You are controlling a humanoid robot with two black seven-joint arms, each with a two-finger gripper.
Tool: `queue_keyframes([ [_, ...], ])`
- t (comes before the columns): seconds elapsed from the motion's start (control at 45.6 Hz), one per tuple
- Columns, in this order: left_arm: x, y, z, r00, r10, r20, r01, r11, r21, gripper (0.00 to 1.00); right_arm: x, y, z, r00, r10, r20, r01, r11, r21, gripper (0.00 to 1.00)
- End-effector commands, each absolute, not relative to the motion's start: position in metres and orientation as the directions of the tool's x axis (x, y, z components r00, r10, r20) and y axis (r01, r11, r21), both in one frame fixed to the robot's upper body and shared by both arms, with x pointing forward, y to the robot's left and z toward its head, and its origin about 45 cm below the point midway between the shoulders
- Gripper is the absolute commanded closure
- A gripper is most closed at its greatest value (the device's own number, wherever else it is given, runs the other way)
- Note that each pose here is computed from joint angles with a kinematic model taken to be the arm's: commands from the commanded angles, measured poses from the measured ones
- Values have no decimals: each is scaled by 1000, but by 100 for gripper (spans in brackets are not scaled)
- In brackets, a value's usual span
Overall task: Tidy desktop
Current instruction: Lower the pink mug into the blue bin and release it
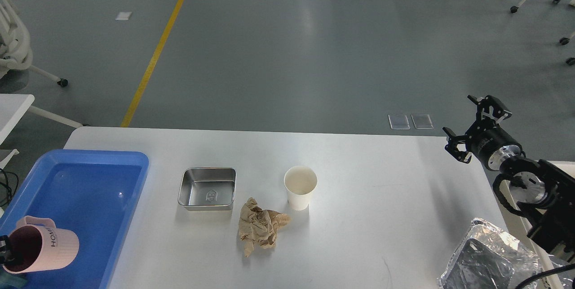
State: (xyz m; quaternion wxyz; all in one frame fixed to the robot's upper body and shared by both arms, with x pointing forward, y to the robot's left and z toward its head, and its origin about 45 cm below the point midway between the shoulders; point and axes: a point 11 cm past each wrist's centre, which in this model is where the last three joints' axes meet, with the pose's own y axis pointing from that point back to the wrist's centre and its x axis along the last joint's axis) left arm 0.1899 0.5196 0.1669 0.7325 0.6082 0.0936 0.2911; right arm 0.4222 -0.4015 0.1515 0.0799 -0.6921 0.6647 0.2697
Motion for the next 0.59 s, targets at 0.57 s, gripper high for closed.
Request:
queue_keyframes([
  [0.57,173,494,110,844,516,145,-233,109,966,100,420,-404,149,-36,-878,-477,-962,-99,255,0],
])
